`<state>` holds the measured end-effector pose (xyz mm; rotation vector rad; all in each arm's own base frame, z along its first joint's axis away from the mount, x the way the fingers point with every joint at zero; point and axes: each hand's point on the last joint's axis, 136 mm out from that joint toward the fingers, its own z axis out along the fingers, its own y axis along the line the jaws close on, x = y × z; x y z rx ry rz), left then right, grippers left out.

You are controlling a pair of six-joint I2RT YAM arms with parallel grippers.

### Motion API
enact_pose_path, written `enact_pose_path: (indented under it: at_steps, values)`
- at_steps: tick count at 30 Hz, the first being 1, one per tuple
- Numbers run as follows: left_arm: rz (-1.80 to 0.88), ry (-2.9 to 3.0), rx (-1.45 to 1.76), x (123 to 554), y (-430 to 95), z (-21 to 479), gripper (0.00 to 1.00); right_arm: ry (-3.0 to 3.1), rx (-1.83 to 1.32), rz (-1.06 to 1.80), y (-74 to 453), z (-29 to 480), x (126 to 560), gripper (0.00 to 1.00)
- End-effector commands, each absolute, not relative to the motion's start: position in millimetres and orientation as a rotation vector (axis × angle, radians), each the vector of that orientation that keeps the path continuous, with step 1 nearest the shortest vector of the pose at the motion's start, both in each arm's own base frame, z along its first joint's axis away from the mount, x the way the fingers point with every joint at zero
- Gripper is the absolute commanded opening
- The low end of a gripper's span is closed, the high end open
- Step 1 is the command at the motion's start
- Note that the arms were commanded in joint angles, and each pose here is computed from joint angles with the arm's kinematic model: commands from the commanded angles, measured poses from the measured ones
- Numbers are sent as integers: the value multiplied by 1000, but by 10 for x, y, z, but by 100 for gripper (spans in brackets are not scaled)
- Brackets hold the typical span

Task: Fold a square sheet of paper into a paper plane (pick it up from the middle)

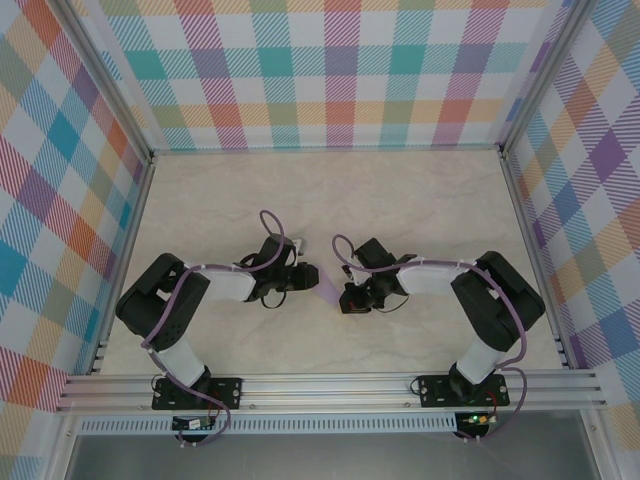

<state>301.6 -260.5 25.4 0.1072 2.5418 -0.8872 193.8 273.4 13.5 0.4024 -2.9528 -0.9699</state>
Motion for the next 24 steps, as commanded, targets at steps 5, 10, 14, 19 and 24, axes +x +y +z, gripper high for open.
enact_pose_path:
  at_steps: [5, 10, 14, 19, 24]
  values:
    - [-773, 2605, 8, 2940, -2231, -118, 23, -2912, 294, -785, 2295, -165, 1593, 0]
    - [-780, 2629, -27, 2933, -2210, -209, 20, -2894, 272, -798, 2282, -217, 1541, 0]
    - [-844, 2592, -2, 3042, -2336, 10, 21, -2906, 269, -820, 2327, -171, 1600, 0]
    - [-1004, 2475, 13, 3182, -2566, 626, 29, -2915, 253, -816, 2350, -150, 1653, 0]
    - [-1133, 2464, 26, 2924, -2794, 709, 30, -2922, 231, -821, 2379, -160, 1697, 0]
